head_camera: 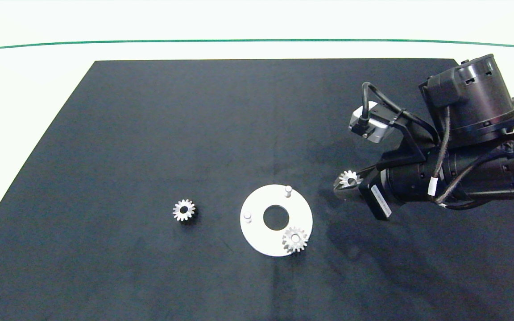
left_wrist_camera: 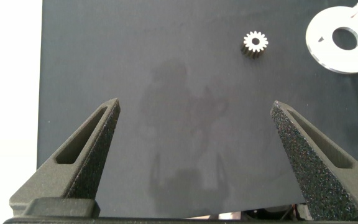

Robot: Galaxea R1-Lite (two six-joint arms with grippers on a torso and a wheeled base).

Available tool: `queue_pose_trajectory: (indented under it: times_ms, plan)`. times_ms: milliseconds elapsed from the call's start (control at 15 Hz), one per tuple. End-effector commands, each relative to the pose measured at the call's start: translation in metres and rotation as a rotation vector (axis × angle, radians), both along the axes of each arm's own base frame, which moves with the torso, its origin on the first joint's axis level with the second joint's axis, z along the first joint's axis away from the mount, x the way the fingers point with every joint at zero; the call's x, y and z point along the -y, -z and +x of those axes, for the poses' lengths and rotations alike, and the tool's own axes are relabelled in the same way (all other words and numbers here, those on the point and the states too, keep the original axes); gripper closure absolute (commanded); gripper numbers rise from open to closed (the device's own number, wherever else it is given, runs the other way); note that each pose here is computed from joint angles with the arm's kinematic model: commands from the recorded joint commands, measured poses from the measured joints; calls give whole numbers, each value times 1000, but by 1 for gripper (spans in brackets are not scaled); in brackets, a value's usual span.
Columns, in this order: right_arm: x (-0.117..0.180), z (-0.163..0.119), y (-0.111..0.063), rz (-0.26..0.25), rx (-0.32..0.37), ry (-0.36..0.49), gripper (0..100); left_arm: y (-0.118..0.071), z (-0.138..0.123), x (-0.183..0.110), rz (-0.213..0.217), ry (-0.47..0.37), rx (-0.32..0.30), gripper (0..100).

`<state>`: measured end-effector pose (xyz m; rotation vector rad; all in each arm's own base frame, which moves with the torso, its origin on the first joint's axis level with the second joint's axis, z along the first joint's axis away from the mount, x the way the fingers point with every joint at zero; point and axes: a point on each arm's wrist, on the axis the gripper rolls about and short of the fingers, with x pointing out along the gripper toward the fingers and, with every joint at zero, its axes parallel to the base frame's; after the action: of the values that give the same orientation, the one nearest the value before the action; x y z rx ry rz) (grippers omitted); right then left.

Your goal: Install three planetary gears onto the carrier pins

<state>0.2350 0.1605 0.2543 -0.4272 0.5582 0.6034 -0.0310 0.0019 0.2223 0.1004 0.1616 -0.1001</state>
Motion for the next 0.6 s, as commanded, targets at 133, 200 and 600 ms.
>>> queue_pose_trajectory:
  times_ms: [133, 200, 600]
  plan:
    - [-16, -2, 5, -32, 3, -30, 81, -1, 1, 0, 0, 1, -1, 0]
    - [-19, 3, 9, -42, 0, -35, 81, -1, 2, 0, 0, 1, -3, 0]
    - [-38, 28, 19, -56, -15, -32, 81, -1, 1, 0, 0, 1, -1, 0]
